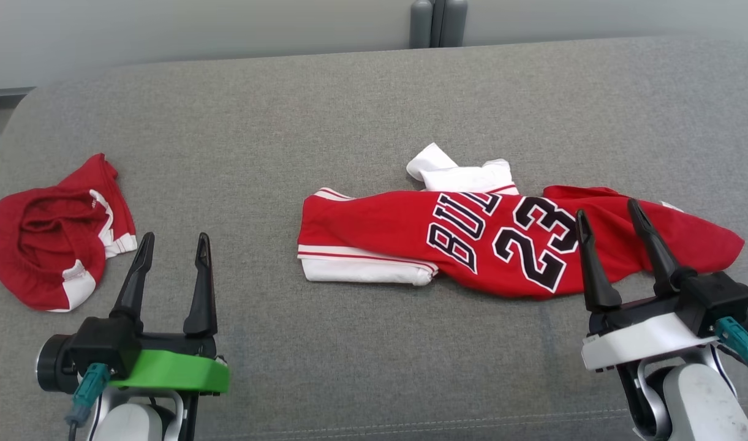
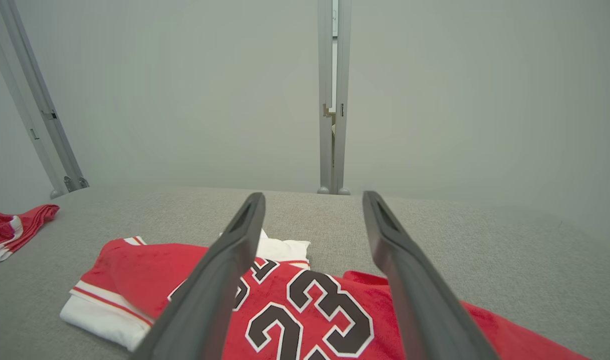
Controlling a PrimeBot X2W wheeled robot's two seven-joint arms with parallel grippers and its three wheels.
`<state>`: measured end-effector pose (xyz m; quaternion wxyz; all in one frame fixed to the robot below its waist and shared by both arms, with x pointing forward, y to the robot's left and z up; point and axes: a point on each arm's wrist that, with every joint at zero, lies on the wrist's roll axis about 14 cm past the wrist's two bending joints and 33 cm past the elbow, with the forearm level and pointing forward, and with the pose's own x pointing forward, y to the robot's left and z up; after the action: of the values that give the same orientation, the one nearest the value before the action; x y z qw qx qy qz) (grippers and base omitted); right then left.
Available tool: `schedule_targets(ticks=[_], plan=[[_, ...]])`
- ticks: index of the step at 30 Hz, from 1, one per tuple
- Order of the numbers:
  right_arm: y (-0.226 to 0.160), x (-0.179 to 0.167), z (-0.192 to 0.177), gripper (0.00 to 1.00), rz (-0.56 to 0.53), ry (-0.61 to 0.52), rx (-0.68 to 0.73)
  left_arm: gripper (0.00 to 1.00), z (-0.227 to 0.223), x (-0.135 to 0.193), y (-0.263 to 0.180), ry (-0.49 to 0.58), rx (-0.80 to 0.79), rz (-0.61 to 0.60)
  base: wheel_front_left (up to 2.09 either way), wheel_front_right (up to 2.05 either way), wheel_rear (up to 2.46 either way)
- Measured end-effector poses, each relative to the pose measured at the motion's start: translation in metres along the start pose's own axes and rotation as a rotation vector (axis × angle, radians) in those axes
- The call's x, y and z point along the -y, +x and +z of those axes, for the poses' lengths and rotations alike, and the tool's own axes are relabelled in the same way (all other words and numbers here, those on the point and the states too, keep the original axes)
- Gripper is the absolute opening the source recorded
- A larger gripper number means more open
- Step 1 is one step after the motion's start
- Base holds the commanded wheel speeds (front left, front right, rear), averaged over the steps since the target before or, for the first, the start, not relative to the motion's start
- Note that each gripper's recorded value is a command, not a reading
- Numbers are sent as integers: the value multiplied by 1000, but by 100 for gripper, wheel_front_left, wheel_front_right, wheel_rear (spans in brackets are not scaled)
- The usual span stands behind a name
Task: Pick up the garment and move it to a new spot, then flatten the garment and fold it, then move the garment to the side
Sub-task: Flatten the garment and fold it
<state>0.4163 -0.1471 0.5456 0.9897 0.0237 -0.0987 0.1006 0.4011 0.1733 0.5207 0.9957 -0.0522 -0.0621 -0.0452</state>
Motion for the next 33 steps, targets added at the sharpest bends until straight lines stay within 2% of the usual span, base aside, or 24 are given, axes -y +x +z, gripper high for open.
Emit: schedule_targets(ticks=[8, 20, 24, 29, 33], plan=[[-19, -8, -10, 100, 0, 28, -46, 100, 2, 1, -13, -1, -1, 5, 0, 0, 0], [-20, -16, -14, 100, 16, 50, -59, 100, -9, 6, -16, -6, -41, -14, 0, 0, 0], [-17, -18, -18, 100, 24, 57, -70, 100, -22, 25, -7, -33, -112, -94, 0, 0, 0], [-13, -21, -22, 100, 38, 58, -79, 100, -64, 62, -4, -62, -319, -228, 0, 0, 0], [-11, -17, -27, 100, 34, 55, -91, 100, -94, 94, -8, -41, -456, -358, 0, 0, 0]])
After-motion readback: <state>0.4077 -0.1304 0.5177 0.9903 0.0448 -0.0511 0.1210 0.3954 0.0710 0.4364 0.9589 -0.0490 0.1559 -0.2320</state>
